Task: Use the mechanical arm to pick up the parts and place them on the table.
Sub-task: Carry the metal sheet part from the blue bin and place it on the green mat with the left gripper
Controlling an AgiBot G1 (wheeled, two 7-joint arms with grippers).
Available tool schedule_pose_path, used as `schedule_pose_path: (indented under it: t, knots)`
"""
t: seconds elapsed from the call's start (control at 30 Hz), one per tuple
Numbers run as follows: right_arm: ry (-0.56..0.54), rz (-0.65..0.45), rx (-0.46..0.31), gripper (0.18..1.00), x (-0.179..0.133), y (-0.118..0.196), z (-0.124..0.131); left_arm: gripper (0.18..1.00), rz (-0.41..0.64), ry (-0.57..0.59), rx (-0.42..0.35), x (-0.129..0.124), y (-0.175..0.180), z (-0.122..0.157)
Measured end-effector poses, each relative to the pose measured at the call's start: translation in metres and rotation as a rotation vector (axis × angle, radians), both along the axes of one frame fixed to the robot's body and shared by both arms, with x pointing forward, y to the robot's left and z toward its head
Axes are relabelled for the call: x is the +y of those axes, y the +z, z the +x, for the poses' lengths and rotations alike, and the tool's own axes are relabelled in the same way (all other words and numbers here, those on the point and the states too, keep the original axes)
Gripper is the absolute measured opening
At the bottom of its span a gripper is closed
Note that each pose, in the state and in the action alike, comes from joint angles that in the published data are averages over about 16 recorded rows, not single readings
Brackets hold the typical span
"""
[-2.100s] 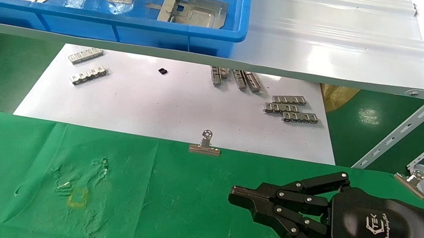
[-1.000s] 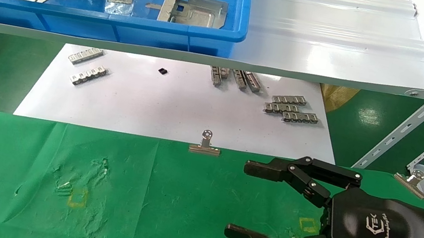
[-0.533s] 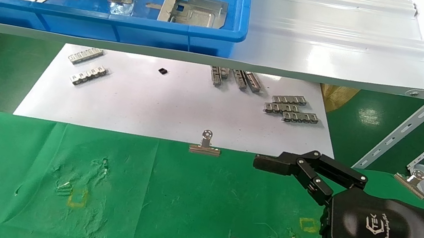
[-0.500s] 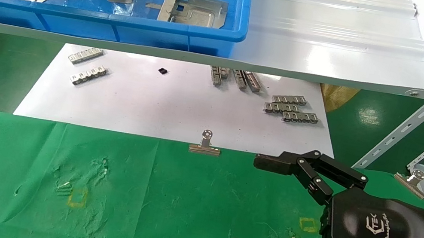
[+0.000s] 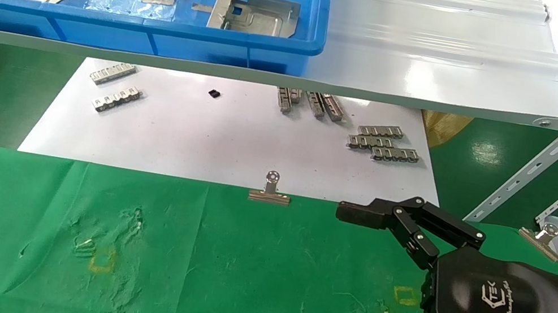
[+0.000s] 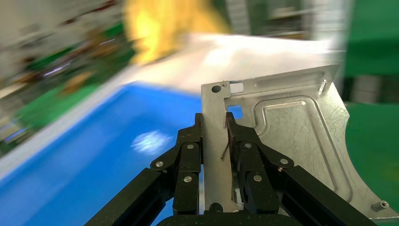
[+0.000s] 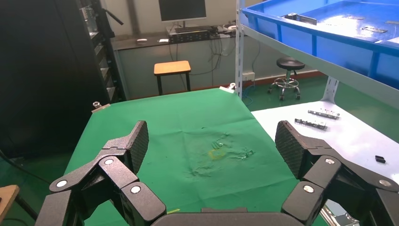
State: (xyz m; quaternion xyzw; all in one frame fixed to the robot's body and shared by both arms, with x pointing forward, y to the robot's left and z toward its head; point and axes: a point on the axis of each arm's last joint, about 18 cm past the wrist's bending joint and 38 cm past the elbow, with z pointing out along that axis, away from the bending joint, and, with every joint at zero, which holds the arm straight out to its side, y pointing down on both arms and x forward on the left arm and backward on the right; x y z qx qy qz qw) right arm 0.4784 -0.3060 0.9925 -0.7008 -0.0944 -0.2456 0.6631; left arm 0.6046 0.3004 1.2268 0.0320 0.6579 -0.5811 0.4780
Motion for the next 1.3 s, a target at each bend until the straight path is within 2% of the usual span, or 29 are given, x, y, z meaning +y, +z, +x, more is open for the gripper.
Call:
schedule_pose_path:
  t: [0.23,0.5,0.67,0.93,1.1,1.3]
  knots:
    - [0.000,0.000,0.000,1.001,0.000,0.000,0.000,0.268,0.217,-0.132,-0.075,-0.009,-0.035,-0.025]
    - [0.000,0.000,0.000,1.001,0.000,0.000,0.000,0.268,0.445,-0.144,-0.125,0.002,-0.088,-0.034]
    - [0.000,0.000,0.000,1.001,0.000,0.000,0.000,0.268,0.581,-0.114,-0.085,0.017,-0.129,-0.026]
    - [0.000,0.000,0.000,1.001,0.000,0.000,0.000,0.267,0.743,-0.025,0.036,0.052,-0.191,0.004]
    - [0.000,0.000,0.000,1.001,0.000,0.000,0.000,0.267,0.786,-0.007,0.094,0.064,-0.222,0.017]
    - [0.000,0.000,0.000,1.001,0.000,0.000,0.000,0.267,0.801,-0.013,0.130,0.067,-0.247,0.025]
